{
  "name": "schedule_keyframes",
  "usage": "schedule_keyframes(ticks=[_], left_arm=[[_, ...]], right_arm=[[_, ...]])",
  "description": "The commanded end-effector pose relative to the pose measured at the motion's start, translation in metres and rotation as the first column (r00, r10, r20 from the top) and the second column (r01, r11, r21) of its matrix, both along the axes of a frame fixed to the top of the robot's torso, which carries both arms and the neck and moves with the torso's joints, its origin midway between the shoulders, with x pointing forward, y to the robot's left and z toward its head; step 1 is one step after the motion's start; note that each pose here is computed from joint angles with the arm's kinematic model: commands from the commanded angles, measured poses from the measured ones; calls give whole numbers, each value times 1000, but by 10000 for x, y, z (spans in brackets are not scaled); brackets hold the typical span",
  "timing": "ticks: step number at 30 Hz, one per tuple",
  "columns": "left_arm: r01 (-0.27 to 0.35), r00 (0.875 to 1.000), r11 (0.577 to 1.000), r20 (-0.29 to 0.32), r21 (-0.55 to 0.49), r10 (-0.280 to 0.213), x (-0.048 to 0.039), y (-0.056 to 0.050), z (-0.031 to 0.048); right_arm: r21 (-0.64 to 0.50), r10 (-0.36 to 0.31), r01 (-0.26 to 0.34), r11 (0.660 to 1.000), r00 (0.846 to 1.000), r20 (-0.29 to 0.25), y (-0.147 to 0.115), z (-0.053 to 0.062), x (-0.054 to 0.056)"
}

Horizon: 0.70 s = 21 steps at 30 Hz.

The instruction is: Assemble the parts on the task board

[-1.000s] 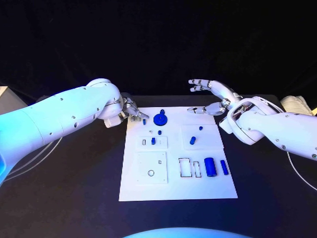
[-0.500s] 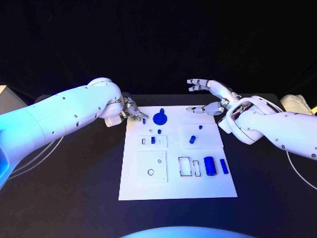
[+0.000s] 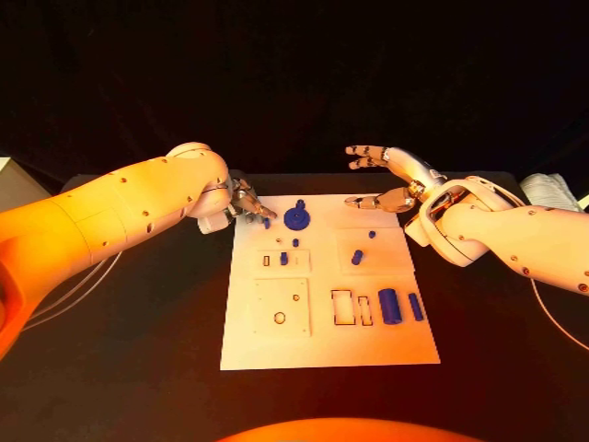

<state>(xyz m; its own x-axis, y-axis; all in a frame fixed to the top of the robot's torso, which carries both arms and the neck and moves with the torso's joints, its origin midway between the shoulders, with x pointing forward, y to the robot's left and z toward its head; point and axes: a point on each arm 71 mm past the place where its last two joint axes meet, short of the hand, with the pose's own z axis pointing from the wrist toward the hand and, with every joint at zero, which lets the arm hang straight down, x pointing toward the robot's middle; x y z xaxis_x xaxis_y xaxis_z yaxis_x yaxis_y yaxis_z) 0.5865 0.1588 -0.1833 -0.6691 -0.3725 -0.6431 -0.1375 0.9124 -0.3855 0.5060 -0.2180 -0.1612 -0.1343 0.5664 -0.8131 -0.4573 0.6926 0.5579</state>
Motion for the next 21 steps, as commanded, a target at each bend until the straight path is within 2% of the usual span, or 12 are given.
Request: schedule_keyframes(ticks=[1, 21], left_arm=[[8, 1000, 1000, -16, -10, -8, -4, -17, -9], [24, 998, 1000, -51, -10, -24, -18, -11, -29]], right_arm=[[-9, 14, -15, 1000, 1000, -7, 15, -7, -7], [-8, 15, -15, 1000, 1000, -17, 17, -14, 0]])
